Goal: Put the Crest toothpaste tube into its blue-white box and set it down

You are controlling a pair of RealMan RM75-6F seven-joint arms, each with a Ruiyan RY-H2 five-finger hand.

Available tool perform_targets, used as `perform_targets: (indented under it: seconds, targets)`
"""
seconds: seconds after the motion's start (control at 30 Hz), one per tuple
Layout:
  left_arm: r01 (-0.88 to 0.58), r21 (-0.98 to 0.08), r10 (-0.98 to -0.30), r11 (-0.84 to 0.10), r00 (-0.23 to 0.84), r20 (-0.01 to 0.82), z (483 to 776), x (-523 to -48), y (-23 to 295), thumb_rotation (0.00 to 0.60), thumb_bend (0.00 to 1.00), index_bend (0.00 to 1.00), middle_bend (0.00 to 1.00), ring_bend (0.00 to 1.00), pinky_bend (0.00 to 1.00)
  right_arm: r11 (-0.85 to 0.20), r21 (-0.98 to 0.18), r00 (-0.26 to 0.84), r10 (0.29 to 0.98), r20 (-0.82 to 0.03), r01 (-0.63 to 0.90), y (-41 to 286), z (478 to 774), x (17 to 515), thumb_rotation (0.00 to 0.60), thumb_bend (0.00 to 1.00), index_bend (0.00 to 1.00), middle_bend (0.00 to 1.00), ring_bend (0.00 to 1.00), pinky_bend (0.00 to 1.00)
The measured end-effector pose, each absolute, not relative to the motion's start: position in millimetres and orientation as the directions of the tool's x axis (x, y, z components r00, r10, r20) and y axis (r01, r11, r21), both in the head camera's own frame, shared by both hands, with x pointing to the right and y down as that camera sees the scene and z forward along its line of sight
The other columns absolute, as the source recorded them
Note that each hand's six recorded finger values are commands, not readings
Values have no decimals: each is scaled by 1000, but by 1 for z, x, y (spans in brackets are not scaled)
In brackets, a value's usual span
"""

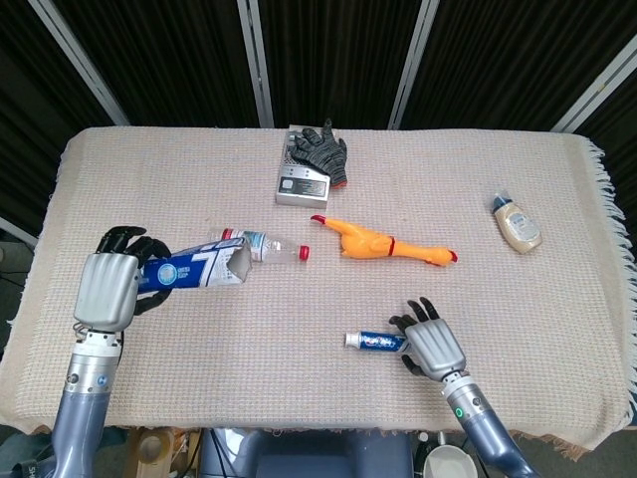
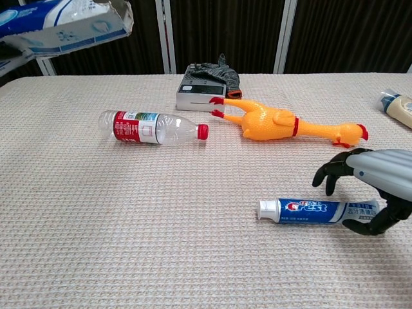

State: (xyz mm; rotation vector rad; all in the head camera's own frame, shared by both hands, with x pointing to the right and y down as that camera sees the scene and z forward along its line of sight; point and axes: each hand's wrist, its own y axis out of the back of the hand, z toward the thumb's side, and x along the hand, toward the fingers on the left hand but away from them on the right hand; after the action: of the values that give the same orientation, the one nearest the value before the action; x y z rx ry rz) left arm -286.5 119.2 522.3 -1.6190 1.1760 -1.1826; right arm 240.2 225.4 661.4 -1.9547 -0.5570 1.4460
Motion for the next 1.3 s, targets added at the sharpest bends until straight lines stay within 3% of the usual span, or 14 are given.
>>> perform_targets:
  seconds: [1.1,1.3]
  targets:
    - [-197,-940,-958,-278,128,256,536,-282,127,600,311,469,464,247,200,-692,-722,322,688,-650,19,240,677,260,600,345,307,441,132,0]
    - [-196,-940,-957,-280,129,259,537,-280,128,600,311,470,464,247,200,-677,-736,331,700,-632,26,239,675,258,600,345,354,448,141,0]
